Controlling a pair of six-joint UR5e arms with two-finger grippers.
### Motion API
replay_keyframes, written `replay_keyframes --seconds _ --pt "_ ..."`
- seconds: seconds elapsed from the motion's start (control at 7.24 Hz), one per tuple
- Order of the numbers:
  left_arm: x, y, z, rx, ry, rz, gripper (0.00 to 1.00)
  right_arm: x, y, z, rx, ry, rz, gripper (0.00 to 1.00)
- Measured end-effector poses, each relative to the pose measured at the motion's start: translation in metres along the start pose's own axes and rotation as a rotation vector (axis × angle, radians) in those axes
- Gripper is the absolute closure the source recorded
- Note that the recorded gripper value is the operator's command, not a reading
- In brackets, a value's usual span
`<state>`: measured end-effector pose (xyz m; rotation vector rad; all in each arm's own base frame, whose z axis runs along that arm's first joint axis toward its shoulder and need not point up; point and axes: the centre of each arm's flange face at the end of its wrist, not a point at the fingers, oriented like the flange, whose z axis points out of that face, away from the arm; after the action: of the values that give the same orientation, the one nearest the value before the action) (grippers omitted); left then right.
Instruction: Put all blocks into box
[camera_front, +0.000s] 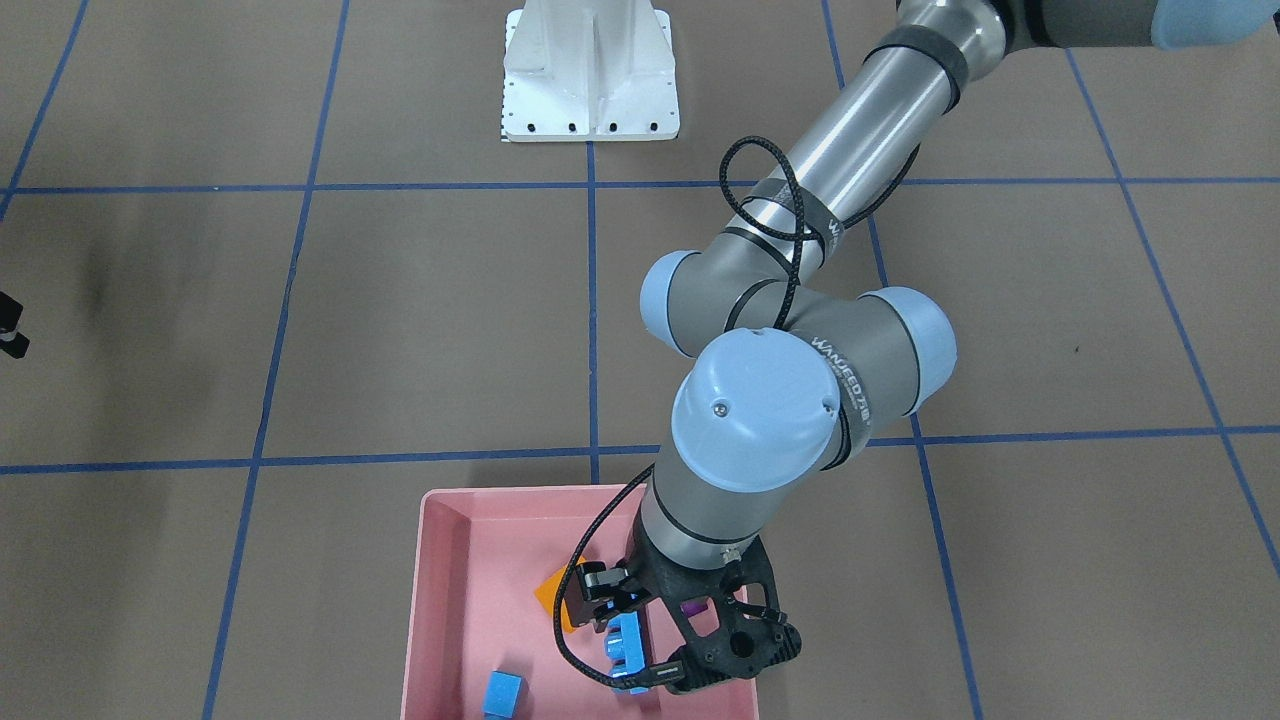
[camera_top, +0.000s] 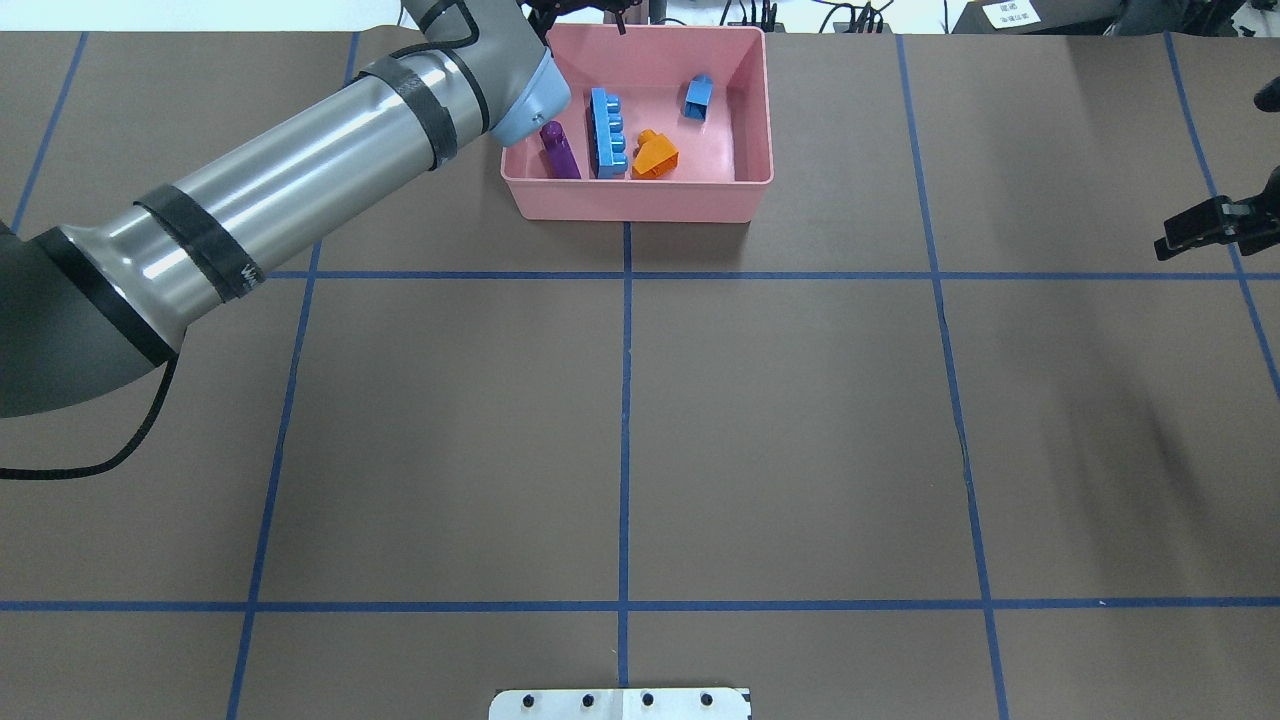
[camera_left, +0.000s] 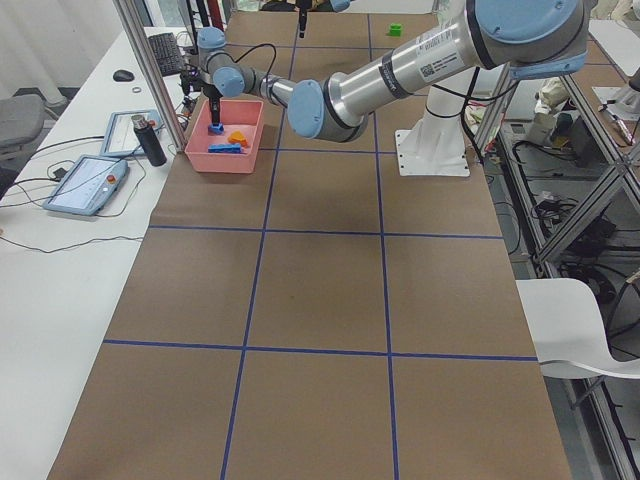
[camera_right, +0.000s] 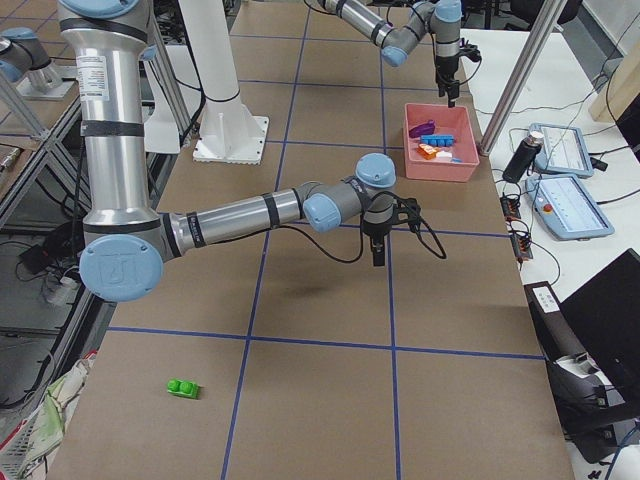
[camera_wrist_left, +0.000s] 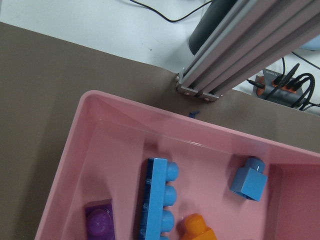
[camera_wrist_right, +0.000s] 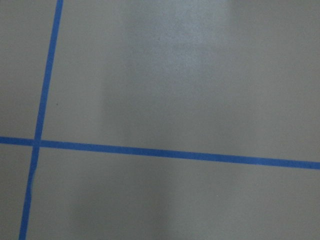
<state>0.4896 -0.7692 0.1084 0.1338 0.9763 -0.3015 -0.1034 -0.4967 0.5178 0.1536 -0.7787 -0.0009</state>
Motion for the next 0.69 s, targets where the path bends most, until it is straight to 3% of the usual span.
replay_keyframes --seconds 0.41,0.69 --pt "-0.027 0.015 0.01 -0.025 0.012 0.167 0.0 0.069 0.108 -0.01 -0.059 0.047 -0.025 0.01" --pt "-0.085 0.009 0.008 -0.114 0.022 0.302 0.0 0.141 0.206 -0.002 -0.089 0.066 -0.009 0.01"
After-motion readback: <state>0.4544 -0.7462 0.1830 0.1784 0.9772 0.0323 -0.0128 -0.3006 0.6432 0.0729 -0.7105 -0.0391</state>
